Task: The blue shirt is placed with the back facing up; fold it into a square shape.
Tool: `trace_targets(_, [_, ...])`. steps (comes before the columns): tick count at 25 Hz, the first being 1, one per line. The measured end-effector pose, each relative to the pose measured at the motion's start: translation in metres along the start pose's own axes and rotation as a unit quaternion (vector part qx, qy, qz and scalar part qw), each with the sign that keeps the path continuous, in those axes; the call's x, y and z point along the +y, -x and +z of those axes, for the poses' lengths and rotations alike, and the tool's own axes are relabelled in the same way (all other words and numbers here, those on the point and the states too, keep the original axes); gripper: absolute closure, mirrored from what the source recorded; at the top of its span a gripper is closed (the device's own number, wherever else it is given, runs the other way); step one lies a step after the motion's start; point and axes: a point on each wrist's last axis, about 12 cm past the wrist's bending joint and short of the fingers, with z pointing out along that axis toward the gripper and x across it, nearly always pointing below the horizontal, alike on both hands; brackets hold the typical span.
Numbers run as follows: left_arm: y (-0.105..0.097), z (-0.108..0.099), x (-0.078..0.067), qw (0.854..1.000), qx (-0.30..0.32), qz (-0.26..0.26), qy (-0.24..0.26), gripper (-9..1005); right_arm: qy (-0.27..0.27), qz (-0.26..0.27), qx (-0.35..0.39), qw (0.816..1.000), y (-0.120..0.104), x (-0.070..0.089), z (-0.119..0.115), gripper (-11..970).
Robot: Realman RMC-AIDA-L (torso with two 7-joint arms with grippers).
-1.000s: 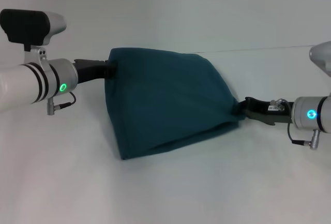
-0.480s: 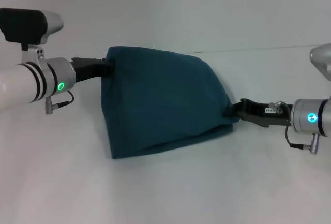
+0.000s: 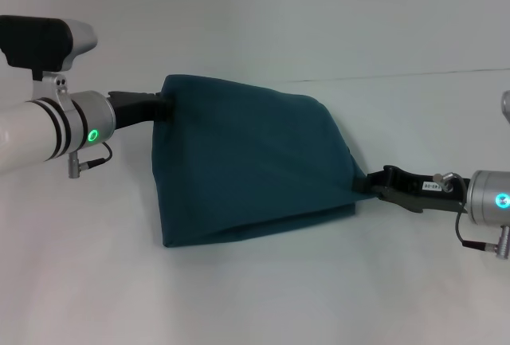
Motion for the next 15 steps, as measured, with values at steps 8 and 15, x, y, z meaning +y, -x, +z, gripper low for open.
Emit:
trace_targets(8, [-0.001, 0.0, 0.0, 1.0, 0.001, 0.001, 0.003, 923, 0.005, 0.006, 0.004, 1.0, -0.006, -0.003, -0.005, 901])
trace_targets(15, [-0.004, 0.0, 0.0, 1.0, 0.003, -0.001, 0.003, 913, 0.001, 0.013, -0.002, 1.0, -0.008, -0.011, -0.013, 886])
